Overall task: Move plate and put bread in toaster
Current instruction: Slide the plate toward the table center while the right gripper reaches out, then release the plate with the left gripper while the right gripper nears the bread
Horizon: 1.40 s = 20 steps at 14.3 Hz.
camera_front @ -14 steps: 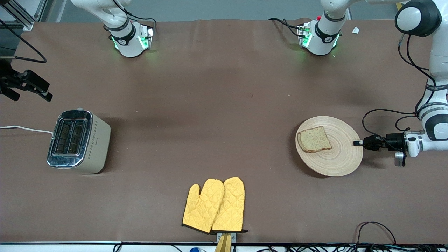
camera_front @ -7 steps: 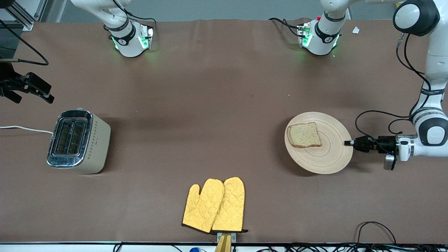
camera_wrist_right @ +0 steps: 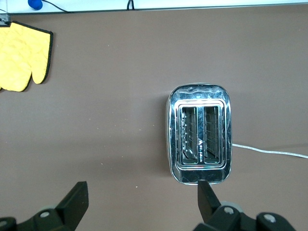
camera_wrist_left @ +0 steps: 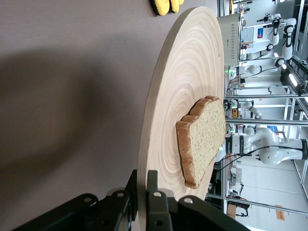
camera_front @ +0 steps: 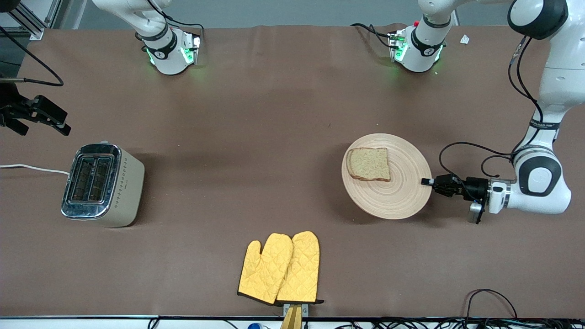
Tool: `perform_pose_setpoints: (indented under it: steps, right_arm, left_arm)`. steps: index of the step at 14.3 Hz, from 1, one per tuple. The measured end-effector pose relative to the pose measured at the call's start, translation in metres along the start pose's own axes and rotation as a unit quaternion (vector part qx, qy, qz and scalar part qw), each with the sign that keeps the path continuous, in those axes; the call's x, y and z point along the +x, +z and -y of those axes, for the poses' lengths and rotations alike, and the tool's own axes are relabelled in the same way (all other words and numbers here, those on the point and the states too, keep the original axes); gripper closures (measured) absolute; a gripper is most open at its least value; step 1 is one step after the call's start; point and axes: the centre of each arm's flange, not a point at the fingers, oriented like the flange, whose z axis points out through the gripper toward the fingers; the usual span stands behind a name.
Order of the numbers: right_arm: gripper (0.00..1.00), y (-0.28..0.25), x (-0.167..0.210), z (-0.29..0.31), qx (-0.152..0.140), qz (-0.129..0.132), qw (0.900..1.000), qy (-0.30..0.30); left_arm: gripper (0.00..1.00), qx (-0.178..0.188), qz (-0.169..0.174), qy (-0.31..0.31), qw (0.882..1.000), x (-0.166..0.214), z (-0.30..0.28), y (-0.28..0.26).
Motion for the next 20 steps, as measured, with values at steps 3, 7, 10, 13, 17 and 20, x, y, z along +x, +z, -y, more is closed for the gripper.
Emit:
perform_pose_setpoints:
  steps: [3,7,10,13,17,20]
  right_arm:
    - [0.00,0.019,0.003,0.000,0.001,0.009,1.000,0.001]
    - [0.00,0.041,0.005,0.011,0.047,0.022,0.999,0.014]
    - [0.00,0.059,0.006,0.038,0.054,0.022,0.998,0.029]
    - [0.00,0.082,0.006,0.082,0.055,0.027,0.997,0.042]
    - [0.00,0.116,0.006,0.140,0.054,0.036,0.997,0.050]
    - [0.00,0.151,0.010,0.161,0.048,0.052,0.996,0.055]
  left_arm:
    - [0.91,0.004,-0.022,0.001,1.000,0.012,-0.027,0.049]
    - [0.91,0.012,-0.050,-0.014,0.999,0.025,-0.049,0.138]
    - [0.91,0.010,-0.060,-0.033,0.998,0.031,-0.067,0.205]
    - [0.91,0.030,-0.074,-0.047,0.996,0.032,-0.070,0.252]
    - [0.91,0.054,-0.083,-0.064,0.993,0.029,-0.073,0.302]
    - [0.87,0.051,-0.088,-0.092,0.991,0.030,-0.073,0.303]
